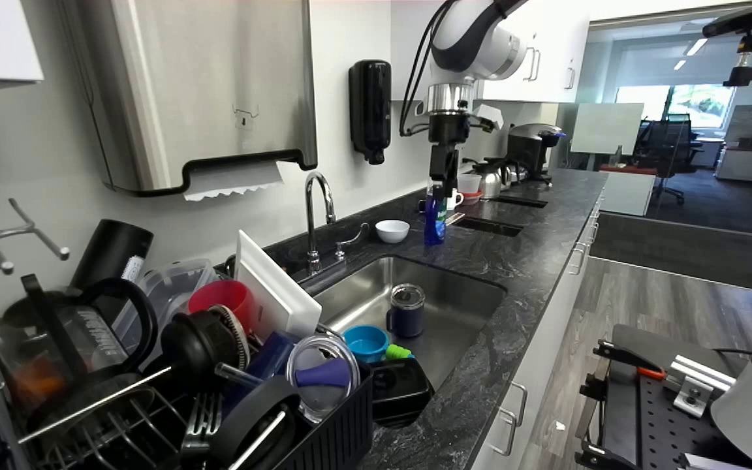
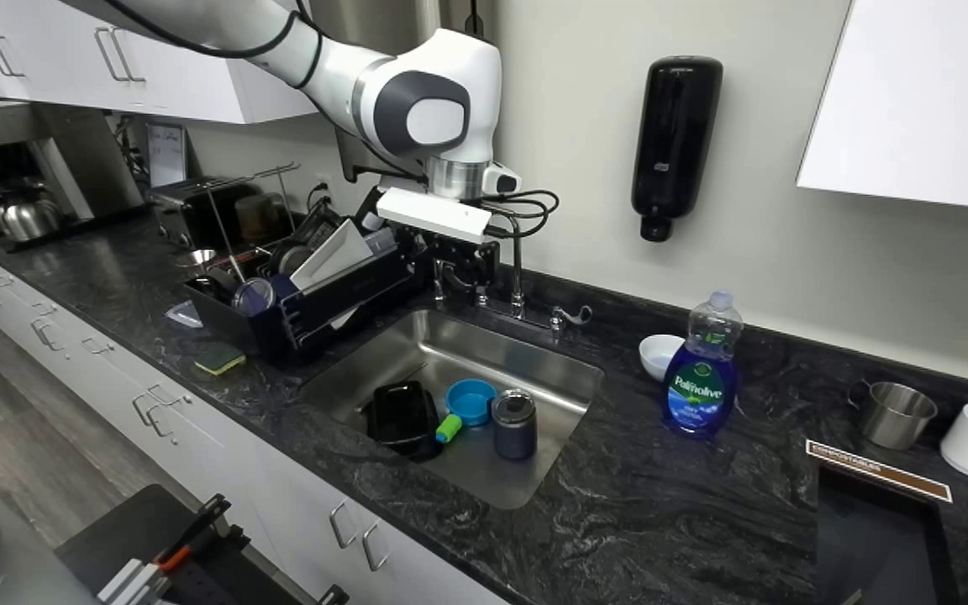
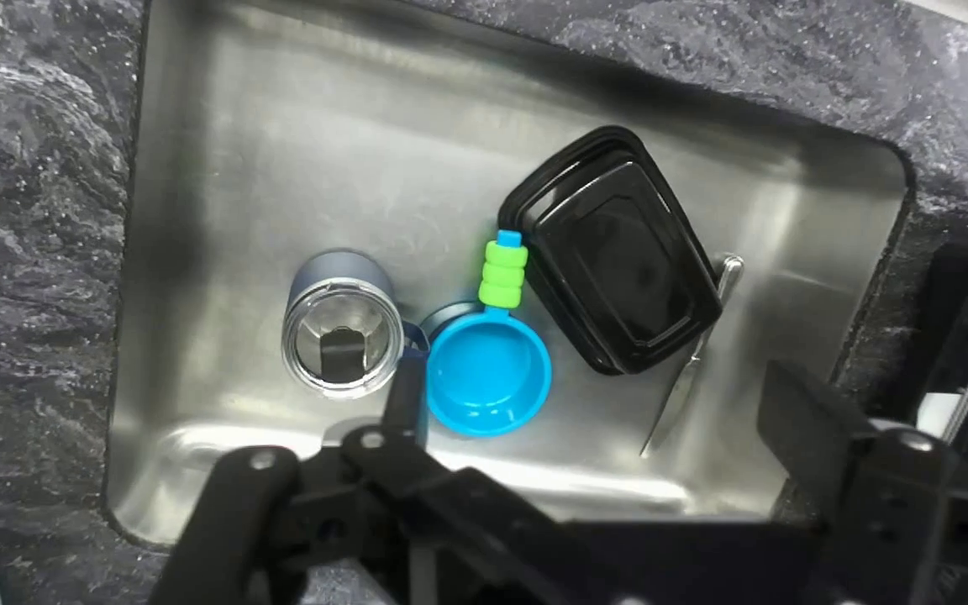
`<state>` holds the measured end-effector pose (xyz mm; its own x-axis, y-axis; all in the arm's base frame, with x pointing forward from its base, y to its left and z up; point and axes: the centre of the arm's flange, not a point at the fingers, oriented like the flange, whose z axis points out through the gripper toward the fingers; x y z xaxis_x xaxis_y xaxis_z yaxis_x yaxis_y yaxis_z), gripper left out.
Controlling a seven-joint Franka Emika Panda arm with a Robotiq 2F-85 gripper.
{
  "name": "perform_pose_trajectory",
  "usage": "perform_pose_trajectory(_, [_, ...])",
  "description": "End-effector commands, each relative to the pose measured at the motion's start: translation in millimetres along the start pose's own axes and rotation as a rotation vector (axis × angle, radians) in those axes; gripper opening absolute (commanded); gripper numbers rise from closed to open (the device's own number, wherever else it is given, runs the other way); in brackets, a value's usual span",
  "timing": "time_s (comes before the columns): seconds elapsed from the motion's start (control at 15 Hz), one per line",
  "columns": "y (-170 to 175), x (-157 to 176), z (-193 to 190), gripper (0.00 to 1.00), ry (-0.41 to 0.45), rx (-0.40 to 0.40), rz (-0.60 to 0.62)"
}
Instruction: Take the top off the cup in the sink and put it on the counter
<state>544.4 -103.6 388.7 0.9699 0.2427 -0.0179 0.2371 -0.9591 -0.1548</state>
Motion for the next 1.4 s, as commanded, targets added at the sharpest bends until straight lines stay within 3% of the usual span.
perform_pose_trajectory(0.0, [23,24,13,1.00,-0.065,0.032,-0.009])
perform_pose_trajectory(0.33, [46,44,47,1.00,-0.120,0.024,0.034])
perform_pose_trajectory(0.4, [38,31,47,1.00,-0.084,0.014,0.024])
perform_pose_trajectory(0.93, [39,34,49,1.00,-0.082,0.016,0.024])
perform_pose_trajectory(1.33, [73,86,57,1.00,-0.089,0.059,0.030])
